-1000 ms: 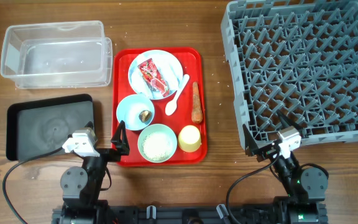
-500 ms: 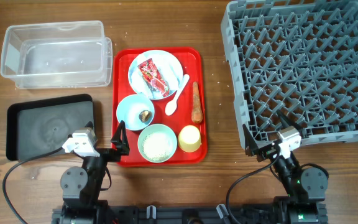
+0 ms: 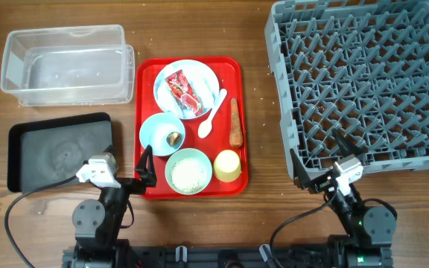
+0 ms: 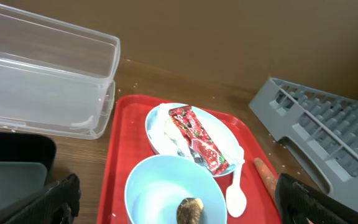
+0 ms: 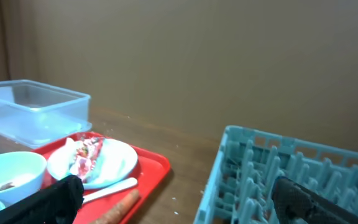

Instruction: Sort waste into correct bins and load items into the dishwasher rack

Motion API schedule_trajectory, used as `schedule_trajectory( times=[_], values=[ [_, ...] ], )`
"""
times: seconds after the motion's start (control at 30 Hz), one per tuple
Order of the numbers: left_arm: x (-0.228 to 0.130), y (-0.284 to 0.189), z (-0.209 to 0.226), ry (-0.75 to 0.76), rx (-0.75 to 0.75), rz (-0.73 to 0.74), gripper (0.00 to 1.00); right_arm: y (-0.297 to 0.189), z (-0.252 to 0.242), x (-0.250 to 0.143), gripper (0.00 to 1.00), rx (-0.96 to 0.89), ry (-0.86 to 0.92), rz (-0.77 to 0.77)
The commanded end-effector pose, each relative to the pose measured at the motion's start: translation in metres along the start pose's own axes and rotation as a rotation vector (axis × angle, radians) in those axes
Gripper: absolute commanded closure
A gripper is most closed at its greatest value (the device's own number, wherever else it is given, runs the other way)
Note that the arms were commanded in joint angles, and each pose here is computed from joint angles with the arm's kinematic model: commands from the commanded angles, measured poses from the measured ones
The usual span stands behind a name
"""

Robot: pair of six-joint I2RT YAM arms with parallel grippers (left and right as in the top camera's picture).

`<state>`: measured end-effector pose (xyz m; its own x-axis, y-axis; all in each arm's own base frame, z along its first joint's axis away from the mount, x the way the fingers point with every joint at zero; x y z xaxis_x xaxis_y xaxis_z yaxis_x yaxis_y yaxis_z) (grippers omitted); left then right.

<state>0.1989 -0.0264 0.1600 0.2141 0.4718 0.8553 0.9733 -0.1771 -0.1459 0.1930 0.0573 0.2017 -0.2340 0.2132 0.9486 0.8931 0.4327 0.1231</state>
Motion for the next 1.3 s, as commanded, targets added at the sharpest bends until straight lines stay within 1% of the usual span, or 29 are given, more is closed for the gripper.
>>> schedule_trajectory(
  times=[0.0, 0.07, 0.13, 0.2, 0.3, 0.37, 0.47, 0.6, 0.63, 0.73, 0.83, 0.9, 0.93, 1.0, 1.07, 1.13, 1.17, 1.2, 1.27],
  values=[
    [0.017, -0.006, -0.014, -0.007, -0.046, -0.023, 0.00, -0.001, 0.007, 0.014, 0.01, 0.067, 0.015, -0.045],
    [0.028, -0.011, -0.021, -0.010, -0.039, -0.011, 0.00, -0.003, 0.007, 0.027, 0.00, 0.080, 0.066, -0.071],
    [0.041, -0.016, -0.029, -0.016, -0.017, 0.028, 0.00, -0.006, 0.011, 0.049, 0.00, 0.140, 0.047, -0.113],
    [0.053, -0.017, -0.036, -0.019, -0.007, 0.046, 0.00, -0.006, 0.009, 0.063, 0.00, 0.144, 0.038, -0.109],
    [0.075, -0.013, -0.047, -0.026, 0.017, 0.086, 0.00, -0.003, 0.004, 0.075, 0.00, 0.161, -0.045, -0.026],
    [0.081, -0.010, -0.049, -0.032, 0.045, 0.122, 0.00, 0.001, 0.001, 0.079, 0.00, 0.175, -0.055, 0.024],
    [0.092, 0.000, -0.053, -0.039, 0.087, 0.201, 0.00, 0.015, -0.009, 0.090, 0.00, 0.197, -0.029, 0.101],
    [0.111, 0.015, -0.062, -0.050, 0.145, 0.306, 0.00, 0.039, -0.025, 0.104, 0.00, 0.236, 0.054, 0.239],
    [0.117, 0.025, -0.063, -0.033, 0.174, 0.361, 0.00, 0.050, -0.033, 0.110, 0.00, 0.245, 0.066, 0.304],
    [0.122, 0.040, -0.060, -0.044, 0.239, 0.445, 0.00, 0.063, -0.042, 0.114, 0.00, 0.270, 0.047, 0.378],
    [0.131, 0.066, -0.062, -0.069, 0.315, 0.591, 0.00, 0.078, -0.054, 0.116, 0.00, 0.278, 0.098, 0.488],
    [0.139, 0.081, -0.067, -0.089, 0.327, 0.664, 0.00, 0.085, -0.057, 0.116, 0.00, 0.293, 0.125, 0.528],
    [0.143, 0.095, -0.072, -0.104, 0.307, 0.690, 0.00, 0.089, -0.058, 0.112, 0.00, 0.290, 0.175, 0.545],
    [0.145, 0.116, -0.078, -0.123, 0.256, 0.702, 0.00, 0.094, -0.056, 0.106, 0.00, 0.296, 0.243, 0.564],
    [0.141, 0.141, -0.073, -0.135, 0.244, 0.688, 0.00, 0.099, -0.057, 0.098, 0.00, 0.296, 0.278, 0.591],
    [0.133, 0.159, -0.071, -0.166, 0.219, 0.699, 0.00, 0.103, -0.057, 0.093, 0.00, 0.298, 0.283, 0.599],
    [0.130, 0.174, -0.075, -0.174, 0.161, 0.699, 0.00, 0.104, -0.058, 0.090, 0.00, 0.300, 0.287, 0.606],
    [0.128, 0.182, -0.076, -0.161, 0.151, 0.690, 0.01, 0.105, -0.058, 0.089, 0.00, 0.301, 0.287, 0.611],
    [0.120, 0.200, -0.073, -0.101, 0.208, 0.650, 0.00, 0.106, -0.058, 0.085, 0.00, 0.302, 0.293, 0.624]
  ],
)
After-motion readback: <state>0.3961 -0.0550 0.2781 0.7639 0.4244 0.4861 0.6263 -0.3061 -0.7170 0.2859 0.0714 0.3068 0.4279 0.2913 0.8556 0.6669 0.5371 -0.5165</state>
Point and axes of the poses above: each gripper's point midway between its finger pads, its own y axis out along the fingers, its own z axis along the line the jaws close on, x = y × z, the point moved 4 cm from there along -y, back along the fingers, and after that the axes turned 10 degrees about -y, right-handed, at the moved point
